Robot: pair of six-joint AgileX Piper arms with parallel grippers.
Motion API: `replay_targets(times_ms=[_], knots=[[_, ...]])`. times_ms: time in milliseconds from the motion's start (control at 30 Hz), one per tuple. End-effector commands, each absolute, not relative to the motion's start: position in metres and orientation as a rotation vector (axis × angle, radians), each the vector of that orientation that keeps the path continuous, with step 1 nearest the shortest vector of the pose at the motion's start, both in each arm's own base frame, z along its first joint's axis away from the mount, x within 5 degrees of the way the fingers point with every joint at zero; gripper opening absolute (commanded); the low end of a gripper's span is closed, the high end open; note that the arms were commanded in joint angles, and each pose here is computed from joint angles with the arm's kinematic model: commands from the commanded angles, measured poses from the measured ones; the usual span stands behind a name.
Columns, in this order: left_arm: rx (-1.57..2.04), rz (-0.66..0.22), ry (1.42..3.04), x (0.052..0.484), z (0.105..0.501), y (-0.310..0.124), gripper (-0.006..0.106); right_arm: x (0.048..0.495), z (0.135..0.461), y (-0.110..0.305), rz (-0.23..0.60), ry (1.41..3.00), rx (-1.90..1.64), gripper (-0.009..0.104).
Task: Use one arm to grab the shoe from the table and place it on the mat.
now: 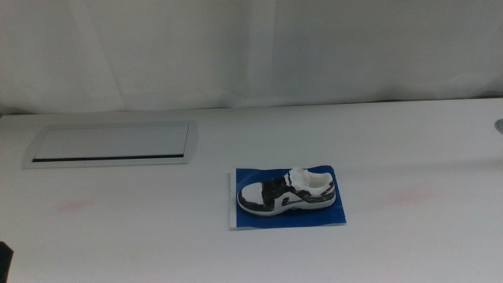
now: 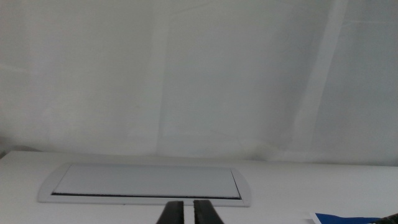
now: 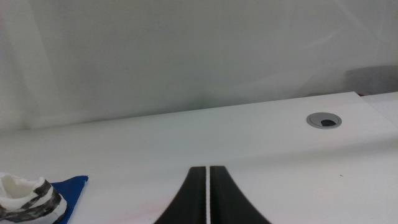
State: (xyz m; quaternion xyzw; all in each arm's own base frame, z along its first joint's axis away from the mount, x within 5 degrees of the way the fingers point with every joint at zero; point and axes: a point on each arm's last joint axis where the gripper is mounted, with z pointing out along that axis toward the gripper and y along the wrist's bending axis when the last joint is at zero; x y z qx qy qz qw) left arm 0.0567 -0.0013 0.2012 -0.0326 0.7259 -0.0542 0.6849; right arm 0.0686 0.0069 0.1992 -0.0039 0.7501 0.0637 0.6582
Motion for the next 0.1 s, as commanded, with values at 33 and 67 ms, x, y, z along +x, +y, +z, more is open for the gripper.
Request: replay_targets(times_ms=[33,67], knots=[[-0.080,-0.126,1.626,0.0553,0.1900,-0.0012,-0.003,0.0680,0.1870,0.0067,0.129,1.718,-0.021,-0.002],[-0.080,-0.126,1.626,0.0553,0.1900,-0.0012,-0.003,0.0680,0.1869,0.0067,0.129,1.720,-0.021,-0.002]])
